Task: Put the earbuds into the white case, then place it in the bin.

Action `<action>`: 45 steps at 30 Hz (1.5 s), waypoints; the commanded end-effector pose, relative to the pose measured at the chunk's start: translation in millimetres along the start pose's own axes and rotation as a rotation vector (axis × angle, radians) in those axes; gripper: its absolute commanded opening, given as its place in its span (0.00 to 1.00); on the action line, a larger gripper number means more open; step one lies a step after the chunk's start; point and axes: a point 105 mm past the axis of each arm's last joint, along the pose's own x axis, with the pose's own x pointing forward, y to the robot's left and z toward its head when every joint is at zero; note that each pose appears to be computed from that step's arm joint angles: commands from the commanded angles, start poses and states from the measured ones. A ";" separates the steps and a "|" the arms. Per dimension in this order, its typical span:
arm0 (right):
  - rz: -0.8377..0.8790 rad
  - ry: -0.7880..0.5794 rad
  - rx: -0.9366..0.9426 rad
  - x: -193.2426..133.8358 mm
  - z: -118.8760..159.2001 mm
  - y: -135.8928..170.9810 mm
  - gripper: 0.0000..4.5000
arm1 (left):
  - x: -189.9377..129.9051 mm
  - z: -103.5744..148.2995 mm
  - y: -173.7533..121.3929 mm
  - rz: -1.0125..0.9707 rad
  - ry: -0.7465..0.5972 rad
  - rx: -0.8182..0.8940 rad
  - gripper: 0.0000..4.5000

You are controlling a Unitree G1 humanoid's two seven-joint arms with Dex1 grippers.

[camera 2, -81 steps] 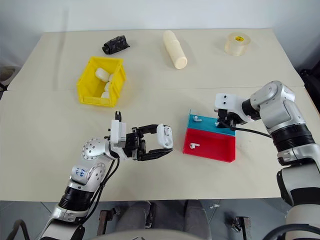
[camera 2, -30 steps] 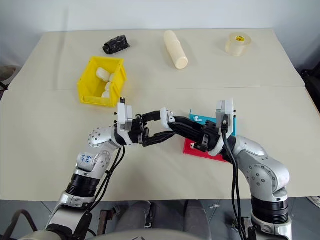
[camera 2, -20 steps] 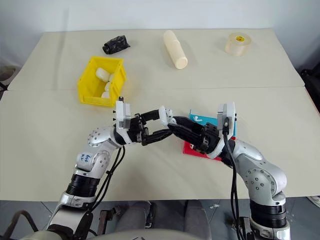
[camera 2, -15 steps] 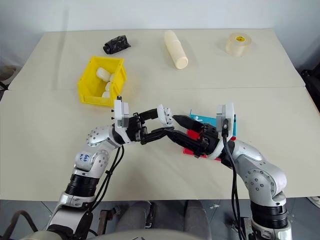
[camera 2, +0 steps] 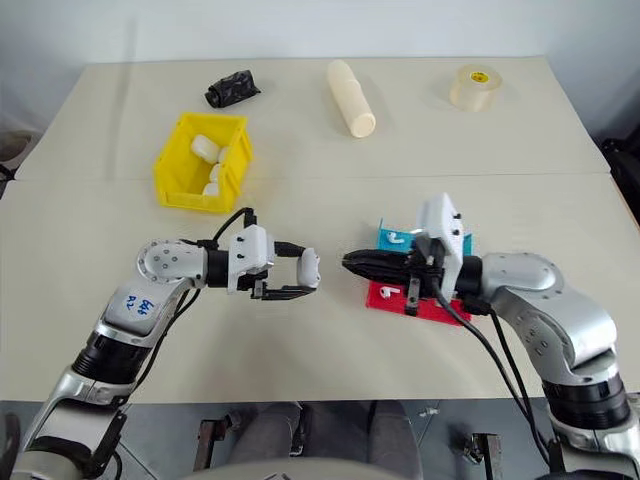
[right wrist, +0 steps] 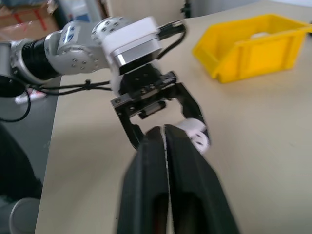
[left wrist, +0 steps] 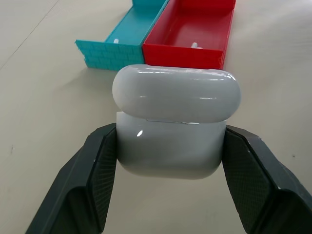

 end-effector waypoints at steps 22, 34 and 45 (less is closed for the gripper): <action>-0.083 0.001 -0.035 -14.8 -29.4 -18.7 0.01 | -15.5 23.7 -15.0 0.015 -0.124 0.006 0.62; -0.303 -0.178 -0.232 -54.1 -12.5 -23.7 0.63 | -93.3 -5.2 -7.4 0.465 -0.398 -0.266 0.62; -0.392 -0.153 -0.230 -72.7 -27.4 -18.2 0.99 | -154.1 -42.4 83.3 1.129 -0.390 -0.468 0.62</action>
